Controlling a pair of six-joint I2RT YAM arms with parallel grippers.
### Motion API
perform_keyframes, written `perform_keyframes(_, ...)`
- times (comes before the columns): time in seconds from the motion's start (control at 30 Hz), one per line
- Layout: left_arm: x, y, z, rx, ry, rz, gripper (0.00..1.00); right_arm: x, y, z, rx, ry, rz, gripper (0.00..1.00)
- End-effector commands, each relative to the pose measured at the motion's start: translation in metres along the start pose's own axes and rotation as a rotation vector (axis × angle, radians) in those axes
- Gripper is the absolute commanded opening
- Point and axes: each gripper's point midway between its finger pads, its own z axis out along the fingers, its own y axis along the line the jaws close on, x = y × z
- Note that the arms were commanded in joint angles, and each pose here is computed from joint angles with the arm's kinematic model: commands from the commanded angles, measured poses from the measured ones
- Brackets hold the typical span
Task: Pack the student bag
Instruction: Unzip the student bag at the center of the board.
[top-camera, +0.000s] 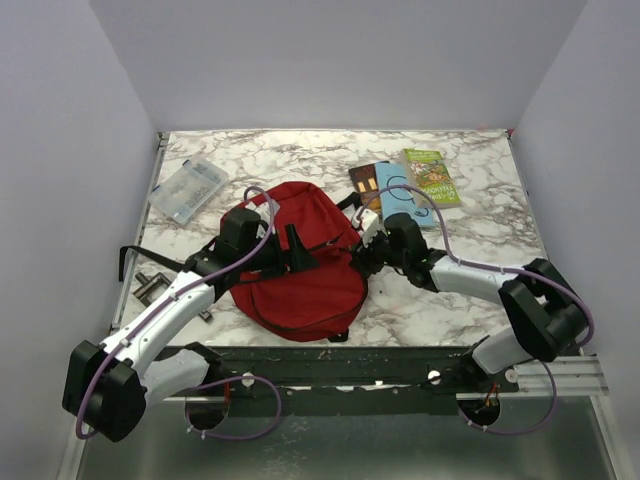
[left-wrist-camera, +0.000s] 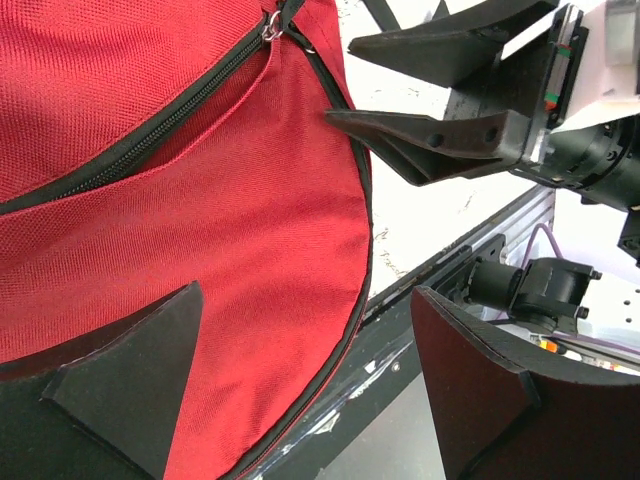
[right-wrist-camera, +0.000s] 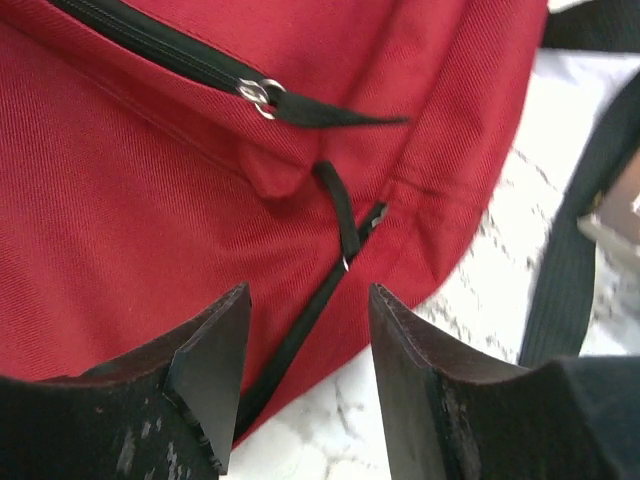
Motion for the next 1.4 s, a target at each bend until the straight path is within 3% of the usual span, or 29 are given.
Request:
perform_keyframes(0.0, 0.008, -0.004, -0.002, 0.033, 0.026, 0.011, 0.86, -0.029, 0.004, 0.024, -0.099, -0.111, -0.233, 0.53)
perform_keyframes(0.3, 0.009, -0.007, 0.001, 0.047, 0.062, 0.049, 0.86, -0.024, -0.016, 0.063, -0.037, -0.066, -0.186, 0.47)
perform_keyframes(0.6, -0.003, -0.007, 0.019, 0.004, 0.109, 0.034, 0.82, -0.016, -0.015, 0.055, -0.014, 0.006, -0.043, 0.01)
perform_keyframes(0.9, -0.018, -0.011, 0.062, 0.040, 0.128, -0.072, 0.72, 0.002, -0.002, 0.040, -0.009, 0.011, 0.156, 0.01)
perform_keyframes(1.03, -0.012, -0.006, 0.072, 0.046, 0.156, -0.102, 0.76, 0.016, -0.009, 0.043, 0.035, 0.041, 0.183, 0.16)
perform_keyframes(1.37, 0.008, 0.028, 0.077, -0.043, 0.170, -0.127, 0.71, 0.005, -0.029, 0.043, 0.110, -0.019, 0.201, 0.27)
